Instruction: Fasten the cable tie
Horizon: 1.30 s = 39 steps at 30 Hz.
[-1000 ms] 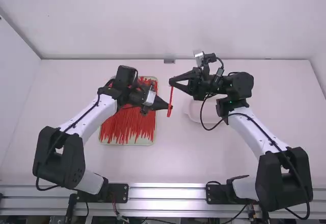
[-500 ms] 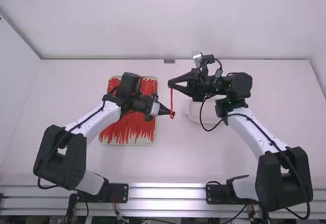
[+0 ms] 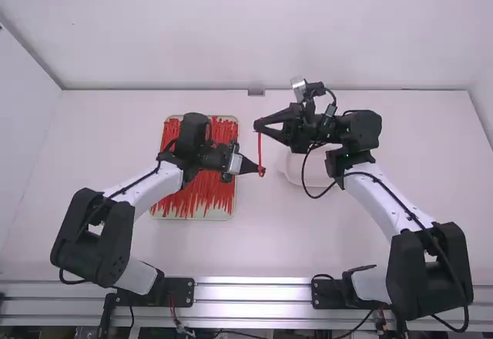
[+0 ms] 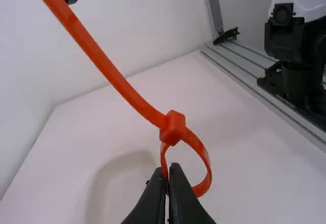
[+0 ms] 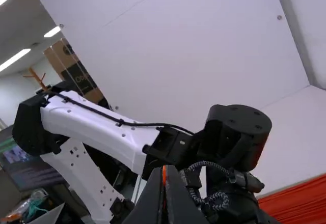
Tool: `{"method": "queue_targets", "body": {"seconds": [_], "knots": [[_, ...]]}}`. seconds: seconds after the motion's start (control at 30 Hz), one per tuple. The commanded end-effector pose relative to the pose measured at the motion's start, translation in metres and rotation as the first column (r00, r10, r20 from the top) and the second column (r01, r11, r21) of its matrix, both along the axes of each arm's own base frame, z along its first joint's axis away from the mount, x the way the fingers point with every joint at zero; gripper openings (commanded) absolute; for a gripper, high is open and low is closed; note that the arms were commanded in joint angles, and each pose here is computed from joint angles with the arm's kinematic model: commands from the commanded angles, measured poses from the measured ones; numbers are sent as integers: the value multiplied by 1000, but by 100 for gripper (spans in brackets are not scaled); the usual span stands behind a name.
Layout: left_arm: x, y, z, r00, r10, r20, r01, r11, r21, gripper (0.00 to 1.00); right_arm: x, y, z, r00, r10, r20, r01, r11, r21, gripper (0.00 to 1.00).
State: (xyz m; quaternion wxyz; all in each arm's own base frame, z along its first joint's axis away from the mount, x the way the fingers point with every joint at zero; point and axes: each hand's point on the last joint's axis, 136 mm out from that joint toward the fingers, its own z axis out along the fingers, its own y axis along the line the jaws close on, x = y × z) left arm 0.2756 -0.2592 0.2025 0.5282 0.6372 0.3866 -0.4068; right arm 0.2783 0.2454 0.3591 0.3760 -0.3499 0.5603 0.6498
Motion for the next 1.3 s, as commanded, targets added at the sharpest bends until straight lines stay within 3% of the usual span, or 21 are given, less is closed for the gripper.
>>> {"method": "queue_targets", "body": {"seconds": [0.0,0.03,0.07,0.13,0.33,0.37,0.63,0.77,0.97,1.27], "knots": [[-1,0,-17,996,28,-89,-25,999,33,2,10,-8,29,994,-93,54,89,994,69,0],[0,0,-16,995,31,-93,-28,999,32,2,10,-8,29,994,-94,54,90,994,68,1],[0,-1,-15,995,30,-97,-28,999,28,2,11,-9,29,994,-94,55,90,994,67,9],[2,-3,-9,994,33,-104,-32,999,18,2,10,-10,28,994,-92,57,88,994,64,34],[9,-5,3,989,54,-136,-55,998,-3,2,10,-20,21,993,-77,88,75,997,25,63],[13,-4,7,987,65,-147,-67,998,-9,2,14,-28,17,993,-83,79,83,997,9,99],[21,-6,23,973,100,-208,-108,994,-31,3,45,-69,-18,985,-172,-24,170,982,-83,98],[29,-8,26,955,146,-259,-159,987,-28,2,49,-78,-39,982,-183,-53,176,977,-118,98],[36,-8,34,940,171,-294,-188,982,-31,3,37,-68,-52,992,-116,-44,109,985,-135,98],[33,-10,46,950,130,-284,-150,988,-49,2,12,-25,-54,1000,11,22,-8,991,-136,98]]}}
